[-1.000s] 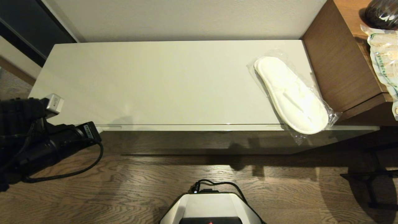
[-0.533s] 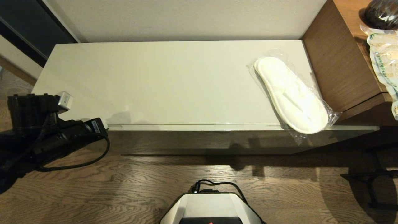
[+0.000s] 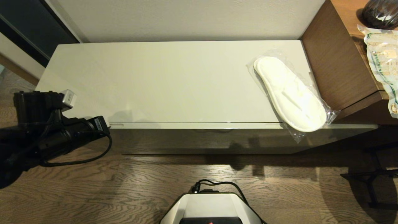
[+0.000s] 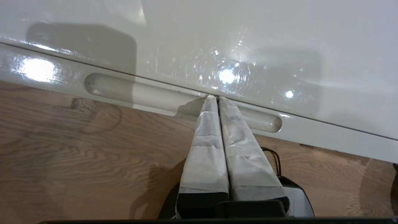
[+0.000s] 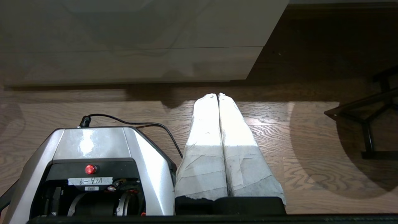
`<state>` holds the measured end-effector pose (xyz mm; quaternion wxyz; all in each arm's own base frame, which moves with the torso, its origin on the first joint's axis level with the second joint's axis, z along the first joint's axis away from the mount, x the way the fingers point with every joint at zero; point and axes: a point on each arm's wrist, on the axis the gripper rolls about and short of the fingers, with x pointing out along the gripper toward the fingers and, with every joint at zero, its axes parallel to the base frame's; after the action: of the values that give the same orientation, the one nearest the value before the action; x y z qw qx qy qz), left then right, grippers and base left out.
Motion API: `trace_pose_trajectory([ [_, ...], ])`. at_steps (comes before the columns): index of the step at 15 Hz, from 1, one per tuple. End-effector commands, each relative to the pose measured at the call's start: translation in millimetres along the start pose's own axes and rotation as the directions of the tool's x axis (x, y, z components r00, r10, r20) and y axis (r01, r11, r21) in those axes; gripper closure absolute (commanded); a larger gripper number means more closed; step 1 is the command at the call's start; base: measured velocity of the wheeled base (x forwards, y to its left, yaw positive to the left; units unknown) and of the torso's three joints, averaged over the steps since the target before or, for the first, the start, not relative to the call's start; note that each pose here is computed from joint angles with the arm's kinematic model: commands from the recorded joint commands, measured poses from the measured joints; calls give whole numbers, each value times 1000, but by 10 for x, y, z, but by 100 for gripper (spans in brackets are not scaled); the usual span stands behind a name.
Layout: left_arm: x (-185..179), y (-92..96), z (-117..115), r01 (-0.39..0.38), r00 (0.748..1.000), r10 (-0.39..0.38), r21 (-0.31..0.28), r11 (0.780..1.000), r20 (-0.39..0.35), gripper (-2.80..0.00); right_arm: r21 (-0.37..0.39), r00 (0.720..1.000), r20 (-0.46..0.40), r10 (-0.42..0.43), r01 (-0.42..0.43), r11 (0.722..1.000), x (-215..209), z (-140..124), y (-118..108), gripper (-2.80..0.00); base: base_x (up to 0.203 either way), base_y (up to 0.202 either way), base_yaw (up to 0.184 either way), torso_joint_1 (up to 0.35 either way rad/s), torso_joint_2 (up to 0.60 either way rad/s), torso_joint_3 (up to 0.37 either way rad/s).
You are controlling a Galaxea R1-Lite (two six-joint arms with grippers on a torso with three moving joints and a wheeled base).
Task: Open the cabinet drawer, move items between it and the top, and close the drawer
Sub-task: Open the drawer
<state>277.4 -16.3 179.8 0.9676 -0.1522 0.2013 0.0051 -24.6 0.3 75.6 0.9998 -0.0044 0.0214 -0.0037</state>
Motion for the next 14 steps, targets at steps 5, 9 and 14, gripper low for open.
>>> trace_pose_trajectory([
  [5,103,68,-199,-56,983,56,4,998,-175,0,0,1000,-2,0,0,1000,1,0,0,0,0,0,0,0,0,0],
  [9,101,71,-209,-57,982,57,5,998,-182,0,0,1000,-1,0,0,1000,1,1,0,0,0,0,0,0,0,0],
  [14,-156,69,-273,-108,929,110,25,994,-353,0,0,1000,0,0,0,1000,1,1,0,0,0,0,0,0,0,0],
])
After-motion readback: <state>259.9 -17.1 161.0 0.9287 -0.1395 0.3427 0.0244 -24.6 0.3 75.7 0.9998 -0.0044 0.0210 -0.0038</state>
